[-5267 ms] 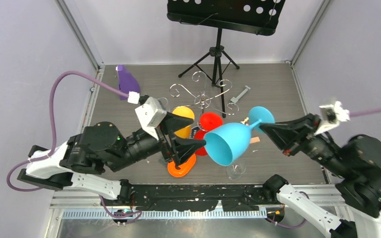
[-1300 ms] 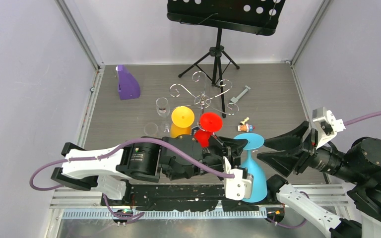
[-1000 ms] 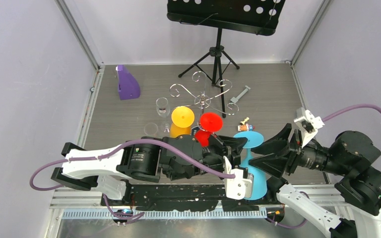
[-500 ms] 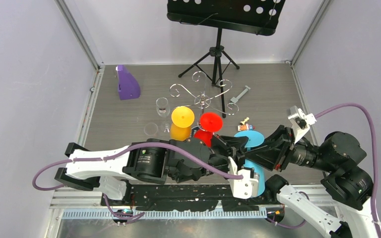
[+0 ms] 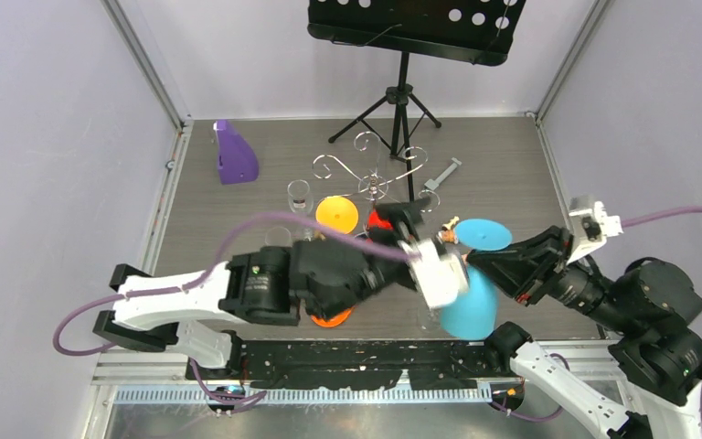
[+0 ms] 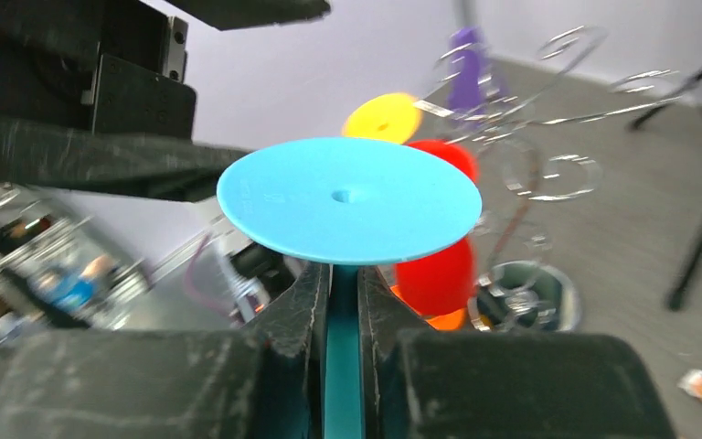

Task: Place the wine glass upside down on the wine glass rack
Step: Turn the wine glass upside down at the wine rack.

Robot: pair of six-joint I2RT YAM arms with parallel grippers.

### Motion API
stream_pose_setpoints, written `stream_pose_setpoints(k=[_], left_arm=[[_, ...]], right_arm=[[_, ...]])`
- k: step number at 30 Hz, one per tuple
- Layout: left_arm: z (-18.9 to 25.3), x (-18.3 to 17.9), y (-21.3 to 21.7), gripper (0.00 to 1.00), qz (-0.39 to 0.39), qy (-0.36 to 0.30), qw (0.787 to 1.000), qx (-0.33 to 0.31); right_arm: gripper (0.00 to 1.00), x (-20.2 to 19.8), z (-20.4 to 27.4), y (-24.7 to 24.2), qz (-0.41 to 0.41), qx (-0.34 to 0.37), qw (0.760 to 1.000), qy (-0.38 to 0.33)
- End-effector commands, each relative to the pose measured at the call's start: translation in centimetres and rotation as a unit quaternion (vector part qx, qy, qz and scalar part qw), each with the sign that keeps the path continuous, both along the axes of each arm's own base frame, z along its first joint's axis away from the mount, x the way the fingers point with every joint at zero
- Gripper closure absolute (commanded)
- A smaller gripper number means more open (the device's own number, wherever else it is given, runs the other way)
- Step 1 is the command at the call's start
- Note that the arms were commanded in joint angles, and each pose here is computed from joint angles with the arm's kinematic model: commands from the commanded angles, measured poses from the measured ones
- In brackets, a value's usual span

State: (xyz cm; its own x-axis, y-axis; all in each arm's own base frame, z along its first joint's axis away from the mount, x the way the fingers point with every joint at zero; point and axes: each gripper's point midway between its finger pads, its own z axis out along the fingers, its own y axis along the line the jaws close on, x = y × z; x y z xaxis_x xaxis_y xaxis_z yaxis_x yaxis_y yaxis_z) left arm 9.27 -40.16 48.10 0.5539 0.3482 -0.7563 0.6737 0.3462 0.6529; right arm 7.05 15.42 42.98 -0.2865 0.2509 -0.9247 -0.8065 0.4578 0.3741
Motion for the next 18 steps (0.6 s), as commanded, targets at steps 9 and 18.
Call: stream_pose_setpoints(k=[9,18], left_arm=[[-1.7,9.9,10.5,0.25,0.200,0.303,0.899,-0.246],[-4.4,12.1,7.5,0.16,0.179,0.373,0.879,-0.238]], right_arm=[[0.95,11.0,-2.2,-8.1,-0.350,-0.066,0.930,-0.088],[0.95,14.1,-3.2,-6.8,-0.364,-0.090,0.918,-0.125]])
